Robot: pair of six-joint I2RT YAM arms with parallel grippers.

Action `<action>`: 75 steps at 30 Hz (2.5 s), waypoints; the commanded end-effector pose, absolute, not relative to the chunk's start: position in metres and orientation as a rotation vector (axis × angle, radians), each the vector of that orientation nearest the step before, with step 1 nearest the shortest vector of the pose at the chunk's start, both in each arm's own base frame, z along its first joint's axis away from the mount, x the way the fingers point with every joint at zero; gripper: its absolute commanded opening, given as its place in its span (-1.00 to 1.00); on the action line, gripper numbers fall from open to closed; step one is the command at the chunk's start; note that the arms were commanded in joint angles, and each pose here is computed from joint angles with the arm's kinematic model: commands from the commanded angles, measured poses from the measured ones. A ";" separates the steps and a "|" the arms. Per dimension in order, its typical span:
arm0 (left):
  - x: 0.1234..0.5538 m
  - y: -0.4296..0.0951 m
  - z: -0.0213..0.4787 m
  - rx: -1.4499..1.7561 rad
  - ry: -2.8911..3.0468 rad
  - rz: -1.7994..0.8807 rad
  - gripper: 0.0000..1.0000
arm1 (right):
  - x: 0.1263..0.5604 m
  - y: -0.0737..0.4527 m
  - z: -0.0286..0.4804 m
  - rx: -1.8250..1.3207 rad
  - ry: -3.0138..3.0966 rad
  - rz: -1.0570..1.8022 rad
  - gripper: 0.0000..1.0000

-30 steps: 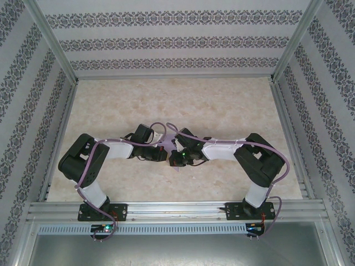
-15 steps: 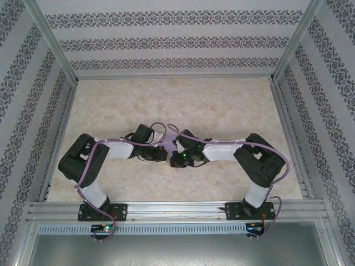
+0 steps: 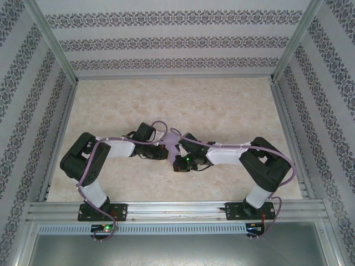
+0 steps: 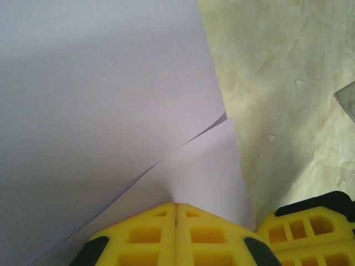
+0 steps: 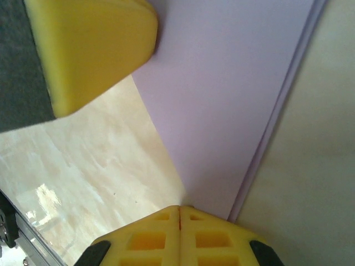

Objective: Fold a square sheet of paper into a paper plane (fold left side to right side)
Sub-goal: Third fold the triangle at the center of the table.

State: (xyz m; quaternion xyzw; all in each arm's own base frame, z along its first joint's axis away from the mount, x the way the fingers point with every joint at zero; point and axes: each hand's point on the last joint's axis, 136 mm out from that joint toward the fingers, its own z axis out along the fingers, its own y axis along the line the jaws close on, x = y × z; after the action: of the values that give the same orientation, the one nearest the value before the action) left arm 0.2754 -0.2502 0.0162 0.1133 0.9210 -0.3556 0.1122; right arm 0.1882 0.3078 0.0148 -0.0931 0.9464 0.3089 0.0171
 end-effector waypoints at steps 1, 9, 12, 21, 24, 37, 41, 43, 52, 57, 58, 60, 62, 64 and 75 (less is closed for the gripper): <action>0.264 -0.218 -0.028 0.225 2.876 -0.794 -1.00 | 0.168 0.284 0.003 -0.258 3.049 0.853 -1.00; 0.266 -0.221 -0.026 0.242 2.866 -0.808 -1.00 | 0.176 0.279 0.021 -0.238 2.988 0.932 -1.00; 0.267 -0.222 -0.024 0.243 2.864 -0.814 -1.00 | 0.183 0.287 0.036 -0.268 2.941 0.985 -1.00; 0.267 -0.221 -0.021 0.243 2.858 -0.811 -1.00 | 0.213 0.317 0.052 -0.299 2.851 1.045 -1.00; 0.268 -0.222 -0.020 0.240 2.857 -0.815 -1.00 | 0.221 0.320 0.044 -0.280 2.856 1.019 -1.00; 0.270 -0.219 -0.020 0.213 2.870 -0.784 -1.00 | 0.202 0.292 0.002 -0.174 2.992 0.903 -1.00; 0.274 -0.221 -0.018 0.198 2.869 -0.784 -1.00 | 0.189 0.280 -0.003 -0.145 3.024 0.887 -1.00; 0.276 -0.221 -0.018 0.193 2.867 -0.783 -1.00 | 0.184 0.272 -0.004 -0.128 3.031 0.878 -1.00; 0.286 -0.230 -0.014 0.105 2.844 -0.835 -1.00 | 0.209 0.258 0.038 -0.121 2.836 0.998 -0.86; 0.289 -0.237 -0.011 0.040 2.824 -0.872 -1.00 | 0.241 0.238 0.061 -0.105 2.698 1.015 -0.45; 0.290 -0.240 -0.009 0.038 2.819 -0.886 -1.00 | 0.247 0.235 0.064 -0.117 2.675 1.012 -0.40; 0.293 -0.246 -0.005 0.042 2.800 -0.912 -1.00 | 0.258 0.230 0.068 -0.133 2.638 1.000 -0.32; 0.298 -0.253 0.002 0.050 2.770 -0.951 -0.92 | 0.268 0.230 0.074 -0.167 2.596 1.000 -0.28; 0.306 -0.260 0.014 0.063 2.729 -0.989 -0.84 | 0.277 0.233 0.079 -0.208 2.560 0.995 -0.24; 0.333 -0.244 0.089 0.174 2.573 -0.869 -0.33 | 0.304 0.263 0.082 -0.403 2.501 1.013 -0.10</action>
State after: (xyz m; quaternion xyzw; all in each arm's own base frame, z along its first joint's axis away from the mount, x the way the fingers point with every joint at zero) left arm 0.3304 -0.2580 0.0725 0.0534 0.9213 -0.3373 0.1859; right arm 0.2976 0.2475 0.0720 -0.1013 0.9119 0.3500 0.1891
